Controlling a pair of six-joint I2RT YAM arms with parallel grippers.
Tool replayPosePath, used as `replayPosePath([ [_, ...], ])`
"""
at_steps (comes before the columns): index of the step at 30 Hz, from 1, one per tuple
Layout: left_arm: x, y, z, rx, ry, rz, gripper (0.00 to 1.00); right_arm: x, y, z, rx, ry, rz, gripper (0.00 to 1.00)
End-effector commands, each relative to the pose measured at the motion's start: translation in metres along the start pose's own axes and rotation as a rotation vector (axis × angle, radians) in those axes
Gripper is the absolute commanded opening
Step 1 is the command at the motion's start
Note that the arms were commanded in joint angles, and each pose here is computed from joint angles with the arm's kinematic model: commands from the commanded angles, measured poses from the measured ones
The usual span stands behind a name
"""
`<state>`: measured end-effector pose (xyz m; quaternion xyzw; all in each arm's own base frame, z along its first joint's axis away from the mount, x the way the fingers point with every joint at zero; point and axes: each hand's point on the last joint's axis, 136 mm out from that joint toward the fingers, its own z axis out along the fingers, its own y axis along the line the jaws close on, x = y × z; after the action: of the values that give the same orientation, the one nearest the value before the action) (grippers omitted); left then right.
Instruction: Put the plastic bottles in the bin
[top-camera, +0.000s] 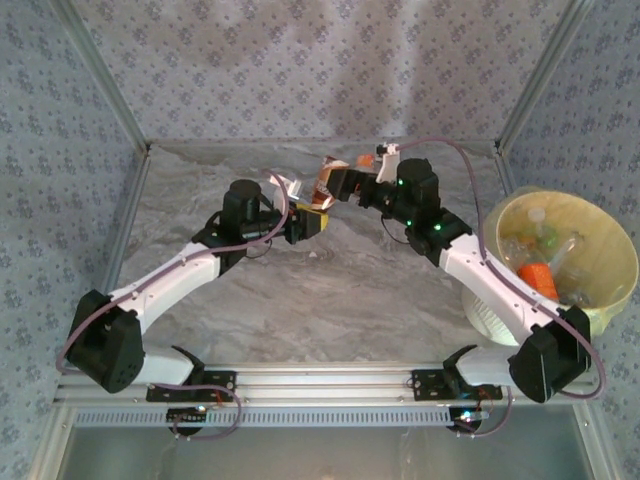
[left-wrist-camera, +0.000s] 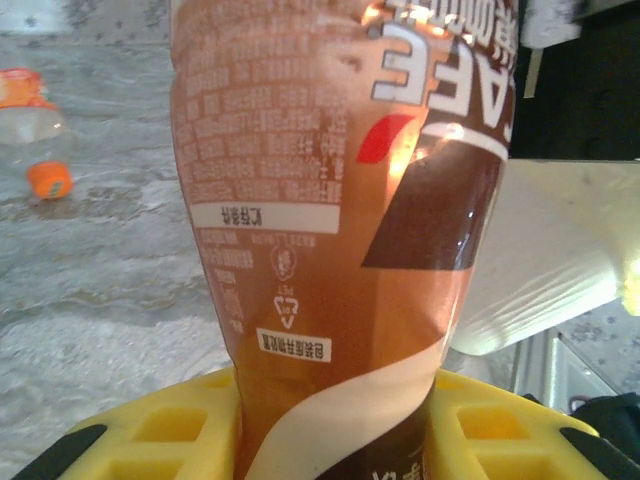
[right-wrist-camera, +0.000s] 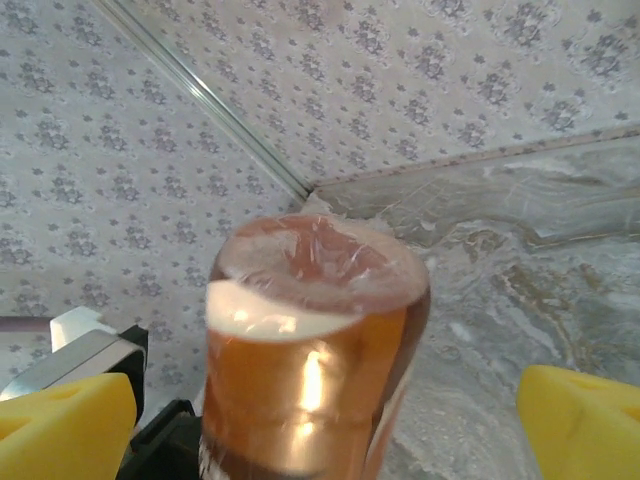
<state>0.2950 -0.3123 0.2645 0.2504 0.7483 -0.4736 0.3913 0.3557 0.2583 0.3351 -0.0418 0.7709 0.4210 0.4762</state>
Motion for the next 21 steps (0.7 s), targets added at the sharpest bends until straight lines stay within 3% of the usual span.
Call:
replayPosePath([
  [1, -0.016, -0.031, 0.002, 0.118, -0.034, 0.065, 0.29, -0.015, 0.019, 0.008, -0.072, -0.027, 0.039, 1.0],
  [5, -0.015, -0.038, 0.009, 0.132, -0.026, 0.076, 0.29, -0.011, 0.018, 0.019, -0.087, -0.006, 0.077, 1.0],
  [10, -0.009, -0.037, 0.018, 0.117, -0.015, 0.065, 0.3, -0.009, 0.025, 0.015, -0.124, 0.006, 0.093, 0.76],
  [18, -0.009, -0.034, 0.021, 0.089, -0.008, 0.062, 0.35, 0.001, 0.02, 0.005, -0.087, 0.056, 0.053, 0.61],
  [21, -0.009, -0.032, 0.021, 0.078, -0.006, 0.051, 0.44, -0.001, 0.02, 0.002, -0.085, 0.049, 0.039, 0.57],
])
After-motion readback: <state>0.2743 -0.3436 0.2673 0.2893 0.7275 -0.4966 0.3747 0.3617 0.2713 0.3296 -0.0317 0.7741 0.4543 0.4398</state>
